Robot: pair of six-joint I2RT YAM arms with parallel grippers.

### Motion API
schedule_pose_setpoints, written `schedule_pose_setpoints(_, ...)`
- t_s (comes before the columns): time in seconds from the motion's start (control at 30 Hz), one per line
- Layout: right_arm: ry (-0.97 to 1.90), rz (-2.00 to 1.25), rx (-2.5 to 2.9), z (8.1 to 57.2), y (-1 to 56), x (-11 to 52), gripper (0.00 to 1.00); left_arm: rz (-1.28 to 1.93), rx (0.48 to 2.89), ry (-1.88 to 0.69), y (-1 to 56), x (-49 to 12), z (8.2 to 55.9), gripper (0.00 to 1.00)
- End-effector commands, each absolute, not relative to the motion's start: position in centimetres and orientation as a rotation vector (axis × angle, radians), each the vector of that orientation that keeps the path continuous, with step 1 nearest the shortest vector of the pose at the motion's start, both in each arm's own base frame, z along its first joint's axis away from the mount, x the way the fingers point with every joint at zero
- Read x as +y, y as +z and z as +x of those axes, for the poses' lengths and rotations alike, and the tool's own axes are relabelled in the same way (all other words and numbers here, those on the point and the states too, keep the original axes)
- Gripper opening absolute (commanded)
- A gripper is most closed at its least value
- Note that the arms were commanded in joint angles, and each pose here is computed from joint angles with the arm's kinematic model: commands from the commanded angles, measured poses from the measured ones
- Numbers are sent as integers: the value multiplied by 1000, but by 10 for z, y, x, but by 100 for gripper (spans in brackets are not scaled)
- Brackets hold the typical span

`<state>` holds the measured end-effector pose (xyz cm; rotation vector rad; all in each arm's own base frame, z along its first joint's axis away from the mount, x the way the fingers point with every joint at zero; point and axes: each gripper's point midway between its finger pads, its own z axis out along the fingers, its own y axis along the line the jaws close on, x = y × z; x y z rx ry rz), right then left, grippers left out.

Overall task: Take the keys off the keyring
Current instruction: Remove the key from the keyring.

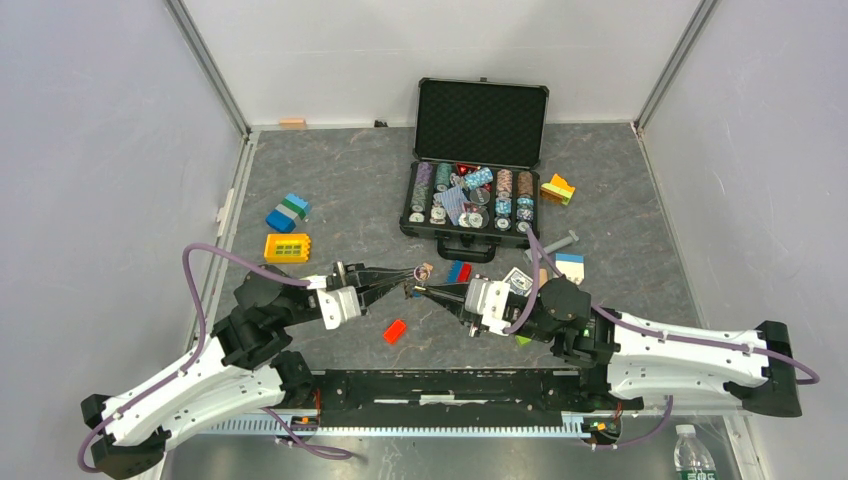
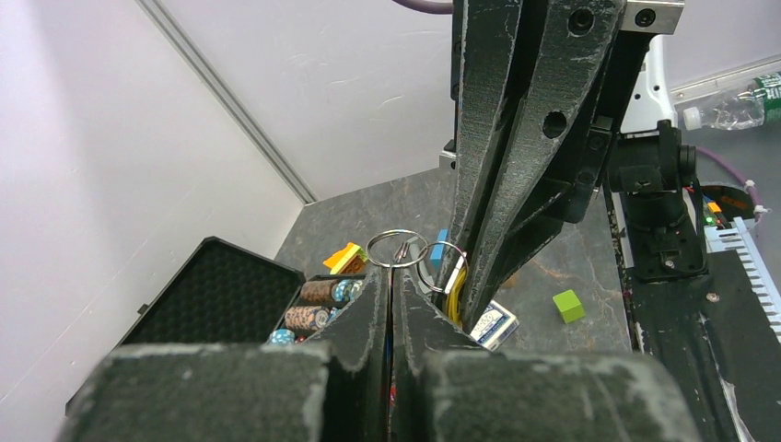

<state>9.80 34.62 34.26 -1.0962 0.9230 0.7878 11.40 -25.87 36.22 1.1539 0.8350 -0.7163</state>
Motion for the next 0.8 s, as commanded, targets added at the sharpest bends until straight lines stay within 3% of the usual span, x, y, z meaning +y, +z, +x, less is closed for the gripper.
schedule_pose_setpoints(0.0,843,-1085,879,89,361,351,3,1088,736,-684,394,-254,113,2)
schedule_pose_setpoints(0.77,833,-1102,893,93,361,363,3,1137,767,-657,386,-258,118,2)
